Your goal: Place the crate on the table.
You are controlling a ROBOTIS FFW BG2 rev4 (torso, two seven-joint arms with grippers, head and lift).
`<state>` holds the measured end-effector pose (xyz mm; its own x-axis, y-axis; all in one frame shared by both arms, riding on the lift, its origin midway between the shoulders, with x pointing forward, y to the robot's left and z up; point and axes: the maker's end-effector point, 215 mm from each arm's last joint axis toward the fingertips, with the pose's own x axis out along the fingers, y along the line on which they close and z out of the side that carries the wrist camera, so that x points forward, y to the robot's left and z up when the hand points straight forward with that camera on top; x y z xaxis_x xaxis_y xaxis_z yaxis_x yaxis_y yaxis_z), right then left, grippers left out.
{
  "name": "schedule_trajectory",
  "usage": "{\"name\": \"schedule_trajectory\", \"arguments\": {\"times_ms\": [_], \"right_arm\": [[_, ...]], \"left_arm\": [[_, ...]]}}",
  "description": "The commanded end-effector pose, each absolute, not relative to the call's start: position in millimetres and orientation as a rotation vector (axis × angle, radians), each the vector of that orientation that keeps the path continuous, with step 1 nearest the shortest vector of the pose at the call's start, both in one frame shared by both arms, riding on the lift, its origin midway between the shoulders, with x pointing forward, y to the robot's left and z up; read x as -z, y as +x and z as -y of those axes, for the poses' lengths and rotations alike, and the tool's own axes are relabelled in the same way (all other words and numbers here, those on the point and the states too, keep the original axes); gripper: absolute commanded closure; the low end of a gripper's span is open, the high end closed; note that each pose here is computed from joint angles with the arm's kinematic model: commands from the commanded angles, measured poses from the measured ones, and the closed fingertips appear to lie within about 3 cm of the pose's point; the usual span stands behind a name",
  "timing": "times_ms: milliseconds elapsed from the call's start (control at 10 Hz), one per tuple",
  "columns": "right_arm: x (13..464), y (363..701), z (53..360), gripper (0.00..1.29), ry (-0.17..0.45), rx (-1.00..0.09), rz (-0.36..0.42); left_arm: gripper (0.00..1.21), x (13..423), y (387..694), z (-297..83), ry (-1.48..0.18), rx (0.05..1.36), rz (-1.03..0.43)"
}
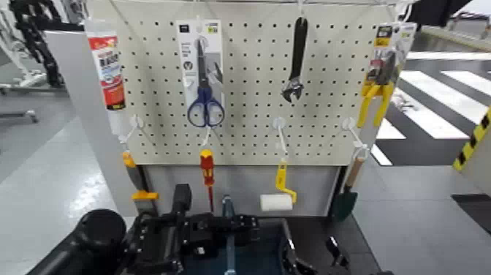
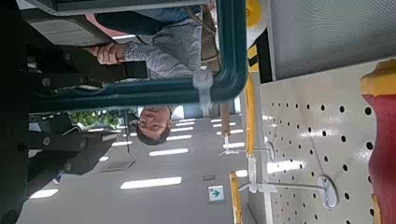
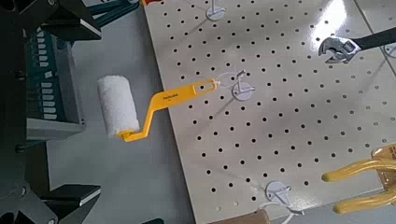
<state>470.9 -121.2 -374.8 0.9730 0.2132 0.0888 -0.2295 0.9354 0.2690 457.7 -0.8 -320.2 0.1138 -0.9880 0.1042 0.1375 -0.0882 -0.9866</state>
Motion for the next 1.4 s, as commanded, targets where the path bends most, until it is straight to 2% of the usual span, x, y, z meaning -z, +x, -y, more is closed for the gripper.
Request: {"name": "schedule_trajectory", "arguments": {"times_ms": [100,200,400,700,1100,1400], "right_arm": [[375.3,471.2,121.9,0.14,0.283,-0.225,0.059],[374.9,471.2,122.2,0.14,0.285,-0.224,0.060],[376.1,470.3,123.7,0.14,0.285,-0.222,0.059],[377.1,469.7,125.4,0.14,0.286,-0.219,0.056],[378.4,468.9,126.7,0.14,0.287,-0.217,0.053],[378.2,468.8,127.0,0.14,0.290,-0.215,0.051]], "left_arm": [[0.45,317.6,461.4,1.0,-1.220,1.257,-0.950],[0.35,316.1,462.3,0.2,-1.212,1.261,-0.942],[0.24,310.4,462.9,-0.1,-1.192,1.273,-0.917],[0.22,307.7,466.9,-7.0,-1.102,1.261,-0.835],[0.22,326.6,467.0,-42.7,-0.913,1.018,-0.817],[0.22,330.4,487.0,-78.6,-0.695,0.845,-0.672]]}}
